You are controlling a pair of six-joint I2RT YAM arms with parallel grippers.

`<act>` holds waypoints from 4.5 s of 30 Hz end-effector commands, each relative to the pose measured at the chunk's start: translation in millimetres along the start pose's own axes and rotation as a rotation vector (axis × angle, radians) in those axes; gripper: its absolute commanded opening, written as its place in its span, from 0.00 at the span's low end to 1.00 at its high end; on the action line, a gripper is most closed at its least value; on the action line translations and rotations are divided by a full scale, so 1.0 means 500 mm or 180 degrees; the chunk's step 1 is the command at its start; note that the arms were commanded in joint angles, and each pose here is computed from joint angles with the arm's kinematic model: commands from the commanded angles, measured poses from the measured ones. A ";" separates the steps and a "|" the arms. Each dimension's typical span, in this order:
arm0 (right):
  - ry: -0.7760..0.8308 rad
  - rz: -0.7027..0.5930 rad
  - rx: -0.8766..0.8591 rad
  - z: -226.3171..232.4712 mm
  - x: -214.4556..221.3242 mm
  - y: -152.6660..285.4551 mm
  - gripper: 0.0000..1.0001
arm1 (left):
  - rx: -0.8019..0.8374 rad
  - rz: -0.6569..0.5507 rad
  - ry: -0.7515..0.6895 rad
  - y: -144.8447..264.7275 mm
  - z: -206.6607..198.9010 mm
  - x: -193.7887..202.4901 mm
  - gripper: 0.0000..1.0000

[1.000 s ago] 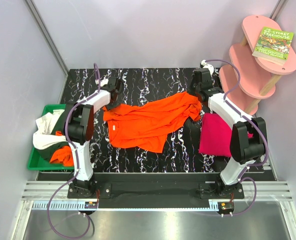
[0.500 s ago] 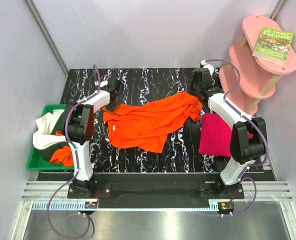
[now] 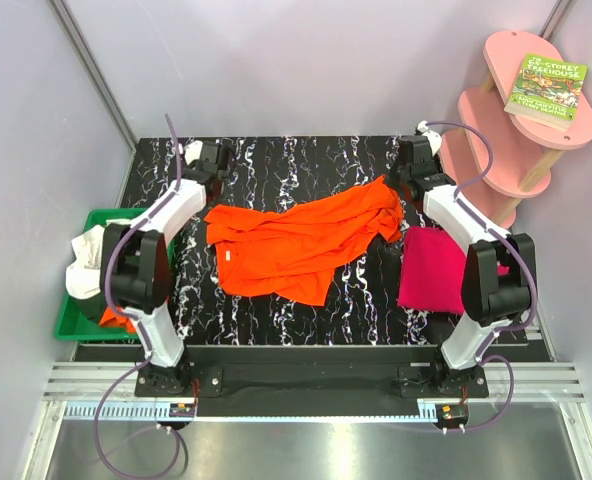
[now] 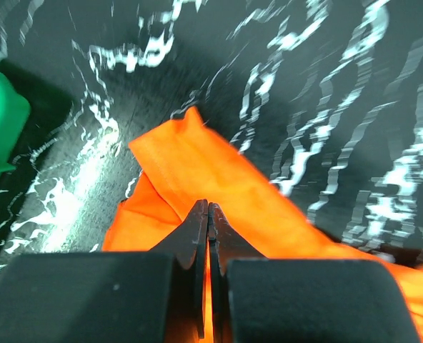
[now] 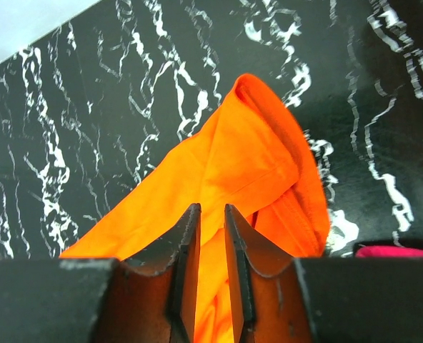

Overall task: Fold and stack the t-shirts
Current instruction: Flatten out the tshirt

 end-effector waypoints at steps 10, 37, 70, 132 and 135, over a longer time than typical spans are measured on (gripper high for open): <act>0.0018 -0.0052 -0.0160 0.014 -0.011 0.014 0.27 | -0.0430 -0.0102 -0.0003 -0.047 0.025 -0.029 0.53; 0.0041 -0.0019 -0.0129 0.010 0.001 0.004 0.28 | -0.0723 0.0438 0.0105 -0.158 0.076 0.022 0.43; -0.0096 0.0150 -0.0003 -0.008 0.018 -0.027 0.39 | -0.0010 0.0118 0.0271 -0.020 0.013 -0.066 0.00; -0.0073 0.0743 0.0345 -0.069 0.096 -0.142 0.61 | -0.0073 0.0287 0.0087 -0.022 0.018 -0.002 0.00; -0.0071 0.0774 0.0374 -0.077 0.106 -0.149 0.54 | -0.0080 0.0291 0.0075 -0.021 0.019 0.000 0.00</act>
Point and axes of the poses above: each gripper's point midway between its finger pads, its own y axis back along the fingers, its own z axis along the line the jaws close on, x = y × z, the point moved 7 cm from there along y, back along the fingers, and after that the axes turned 8 degrees about y, right-handed, at the moved point
